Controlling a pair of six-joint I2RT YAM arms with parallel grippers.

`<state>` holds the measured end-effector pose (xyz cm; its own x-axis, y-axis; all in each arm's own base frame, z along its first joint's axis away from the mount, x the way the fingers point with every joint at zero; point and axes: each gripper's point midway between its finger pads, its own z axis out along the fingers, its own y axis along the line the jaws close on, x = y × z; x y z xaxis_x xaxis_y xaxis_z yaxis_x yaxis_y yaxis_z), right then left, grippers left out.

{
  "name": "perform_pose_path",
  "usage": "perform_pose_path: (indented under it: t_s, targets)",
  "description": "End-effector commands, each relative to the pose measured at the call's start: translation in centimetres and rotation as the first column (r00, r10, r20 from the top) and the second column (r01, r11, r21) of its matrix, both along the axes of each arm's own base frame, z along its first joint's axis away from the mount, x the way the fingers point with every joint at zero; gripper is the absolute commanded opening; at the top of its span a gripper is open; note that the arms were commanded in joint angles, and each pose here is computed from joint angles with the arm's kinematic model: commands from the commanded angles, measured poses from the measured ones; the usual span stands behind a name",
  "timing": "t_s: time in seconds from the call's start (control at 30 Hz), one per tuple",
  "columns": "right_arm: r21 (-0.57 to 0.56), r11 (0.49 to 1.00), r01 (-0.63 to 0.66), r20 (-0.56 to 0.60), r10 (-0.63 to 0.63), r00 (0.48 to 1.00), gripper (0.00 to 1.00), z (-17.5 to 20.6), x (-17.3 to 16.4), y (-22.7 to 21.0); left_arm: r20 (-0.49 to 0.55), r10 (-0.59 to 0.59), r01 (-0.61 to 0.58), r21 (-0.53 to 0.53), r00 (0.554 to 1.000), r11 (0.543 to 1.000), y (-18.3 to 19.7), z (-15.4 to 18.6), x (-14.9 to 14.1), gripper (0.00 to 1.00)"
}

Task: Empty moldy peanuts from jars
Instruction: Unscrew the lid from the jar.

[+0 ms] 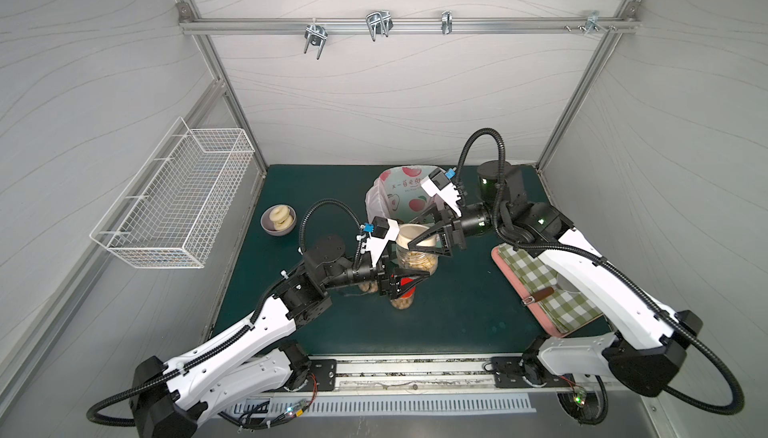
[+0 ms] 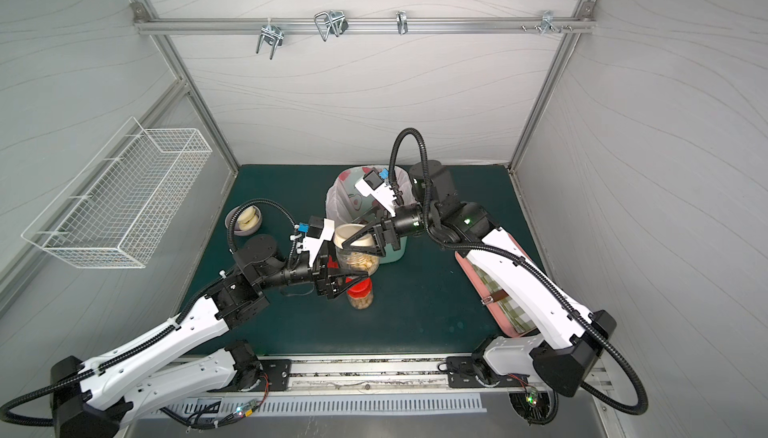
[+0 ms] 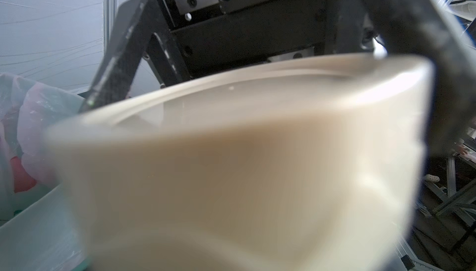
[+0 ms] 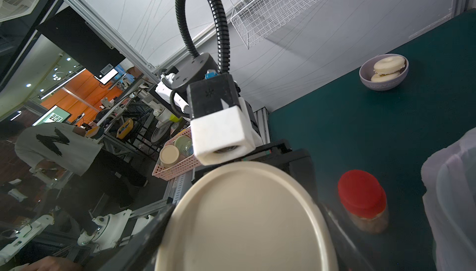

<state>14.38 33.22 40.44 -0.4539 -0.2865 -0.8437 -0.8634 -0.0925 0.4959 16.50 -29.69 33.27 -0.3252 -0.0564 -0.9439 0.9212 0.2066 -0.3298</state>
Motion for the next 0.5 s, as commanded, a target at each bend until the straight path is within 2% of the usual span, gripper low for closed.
perform_pose_path:
  t_s: [0.0, 0.3, 0.47]
  targets:
    - [0.076, 0.996, -0.056, 0.053, 0.052, 0.997, 0.56, 2.7, -1.6, -1.2, 0.023, 0.08, -0.079, -0.034, 0.997, 0.996, 0.7, 2.0, 1.3, 0.0]
    - [0.053, 0.994, 0.1, 0.09, -0.104, 0.99, 0.56, 2.5, 0.7, -1.8, 0.016, 0.093, -0.092, -0.017, 0.996, 0.996, 0.7, 1.6, 1.6, 0.0]
    - [0.02, 0.968, 0.249, 0.124, -0.249, 0.96, 0.56, 1.8, 2.7, -2.7, 0.023, 0.117, -0.117, -0.01, 0.993, 0.993, 1.2, 1.5, 1.7, 0.0]
